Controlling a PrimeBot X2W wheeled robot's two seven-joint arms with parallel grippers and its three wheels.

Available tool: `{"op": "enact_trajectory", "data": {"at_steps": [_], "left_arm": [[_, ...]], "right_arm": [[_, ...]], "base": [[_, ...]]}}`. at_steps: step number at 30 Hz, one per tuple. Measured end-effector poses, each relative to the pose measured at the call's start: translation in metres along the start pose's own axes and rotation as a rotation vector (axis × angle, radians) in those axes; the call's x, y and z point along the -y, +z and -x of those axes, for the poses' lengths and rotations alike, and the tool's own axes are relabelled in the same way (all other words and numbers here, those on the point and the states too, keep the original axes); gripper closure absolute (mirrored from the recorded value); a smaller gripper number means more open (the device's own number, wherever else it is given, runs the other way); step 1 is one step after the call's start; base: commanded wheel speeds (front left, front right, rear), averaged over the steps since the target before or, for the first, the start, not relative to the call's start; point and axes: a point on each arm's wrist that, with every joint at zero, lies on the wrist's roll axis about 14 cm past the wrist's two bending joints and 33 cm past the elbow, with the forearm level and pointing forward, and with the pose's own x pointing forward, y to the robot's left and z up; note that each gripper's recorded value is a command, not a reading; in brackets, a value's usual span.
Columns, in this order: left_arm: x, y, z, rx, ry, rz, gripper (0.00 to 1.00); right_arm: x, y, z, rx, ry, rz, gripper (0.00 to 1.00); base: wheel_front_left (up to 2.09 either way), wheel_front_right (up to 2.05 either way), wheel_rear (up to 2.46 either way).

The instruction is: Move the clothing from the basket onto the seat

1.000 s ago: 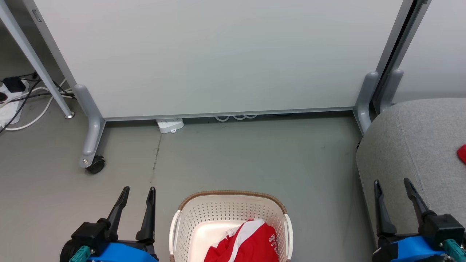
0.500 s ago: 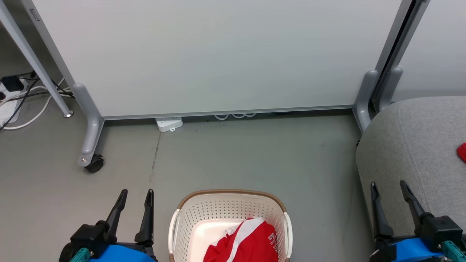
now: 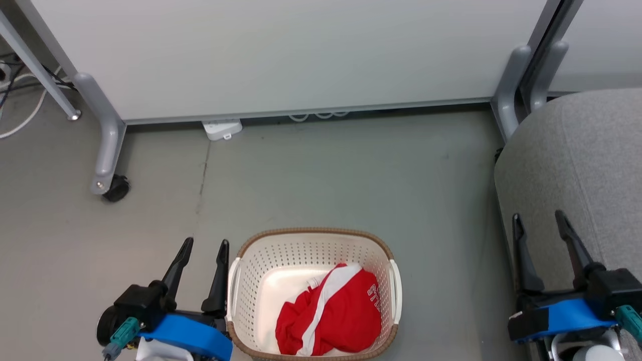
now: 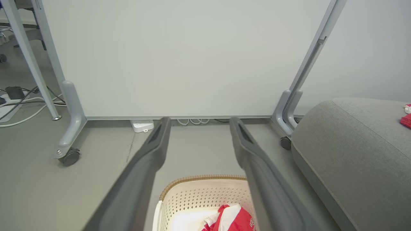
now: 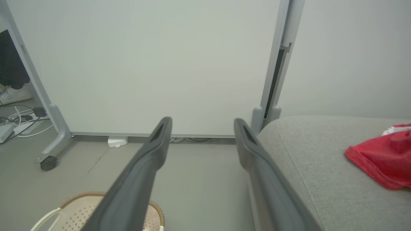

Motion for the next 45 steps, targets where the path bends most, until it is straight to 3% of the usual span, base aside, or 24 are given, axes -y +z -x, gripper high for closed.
{"op": "enact_trajectory", "data": {"at_steps": [7,18,32,45], "left_arm": [[0.014,-0.037,-0.040,-0.102,-0.067,0.001,0.00],[0.038,-0.148,-0.097,-0.363,-0.195,0.004,0.00],[0.037,-0.313,-0.106,-0.751,-0.249,0.002,0.00],[0.041,-0.401,-0.098,-0.939,-0.237,0.042,0.00]], "right_arm": [[0.000,-0.010,-0.035,0.001,0.009,0.010,0.00],[0.010,-0.061,-0.074,-0.057,0.001,0.014,0.00],[0.036,-0.138,-0.072,-0.196,-0.051,0.014,0.00],[0.053,-0.188,-0.047,-0.328,-0.100,-0.003,0.00]], "base": [[0.00,0.00,0.00],[0.00,0.00,0.00],[0.00,0.00,0.00],[0.00,0.00,0.00]]}}
